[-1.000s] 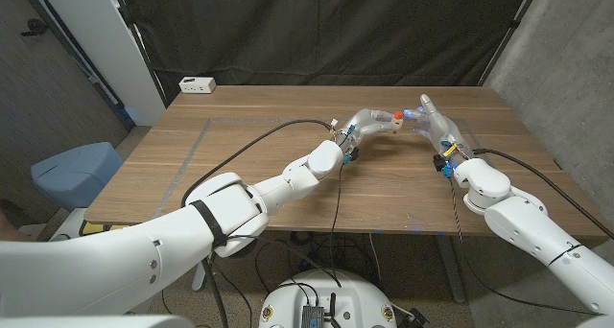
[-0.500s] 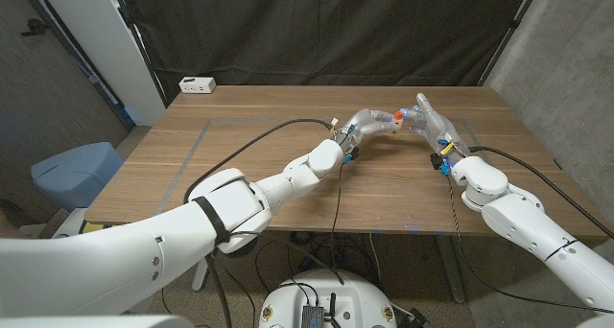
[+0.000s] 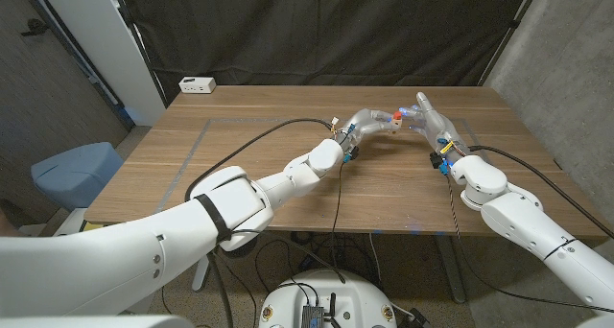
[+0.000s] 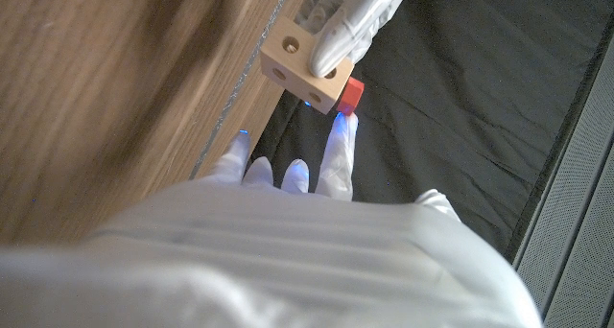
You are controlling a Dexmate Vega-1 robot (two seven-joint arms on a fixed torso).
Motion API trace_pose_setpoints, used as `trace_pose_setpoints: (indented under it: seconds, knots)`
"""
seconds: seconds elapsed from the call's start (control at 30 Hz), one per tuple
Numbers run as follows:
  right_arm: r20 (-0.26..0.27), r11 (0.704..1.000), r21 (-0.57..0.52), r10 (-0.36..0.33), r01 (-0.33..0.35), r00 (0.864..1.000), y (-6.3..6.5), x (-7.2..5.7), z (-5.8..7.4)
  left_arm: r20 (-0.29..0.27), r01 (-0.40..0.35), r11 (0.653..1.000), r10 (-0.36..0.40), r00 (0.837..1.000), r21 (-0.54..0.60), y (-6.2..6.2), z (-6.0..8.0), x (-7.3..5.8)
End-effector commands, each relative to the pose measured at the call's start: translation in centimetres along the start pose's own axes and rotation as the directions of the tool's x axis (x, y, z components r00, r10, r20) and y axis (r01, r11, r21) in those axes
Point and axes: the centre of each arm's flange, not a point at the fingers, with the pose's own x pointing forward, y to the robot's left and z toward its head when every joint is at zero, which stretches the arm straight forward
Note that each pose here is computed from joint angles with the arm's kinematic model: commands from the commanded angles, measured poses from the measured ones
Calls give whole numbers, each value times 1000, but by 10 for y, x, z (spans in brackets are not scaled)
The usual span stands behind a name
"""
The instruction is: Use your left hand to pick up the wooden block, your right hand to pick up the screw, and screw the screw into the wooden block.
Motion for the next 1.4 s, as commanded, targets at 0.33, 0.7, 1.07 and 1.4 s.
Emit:
trace_pose_setpoints:
  seconds: [0.33, 0.7, 1.07, 1.4]
  knots:
    - [-19, 1000, 2, -14, 14, 1000, 0, -2, -3, -5, -2, 1000, 2, 1000, 1, 1, 0, 2]
    - [-31, 1000, 0, -27, 27, 999, -3, -6, -4, -4, 1, 1000, -1, 1000, 4, -1, 2, 3]
    - [-32, 999, -1, -36, 36, 999, -4, -8, -4, -10, 2, 1000, -2, 1000, 2, -1, 2, 3]
    - [-21, 999, -2, -48, 48, 999, -3, -12, -2, -20, 7, 1000, -7, 1000, -6, -4, 1, 4]
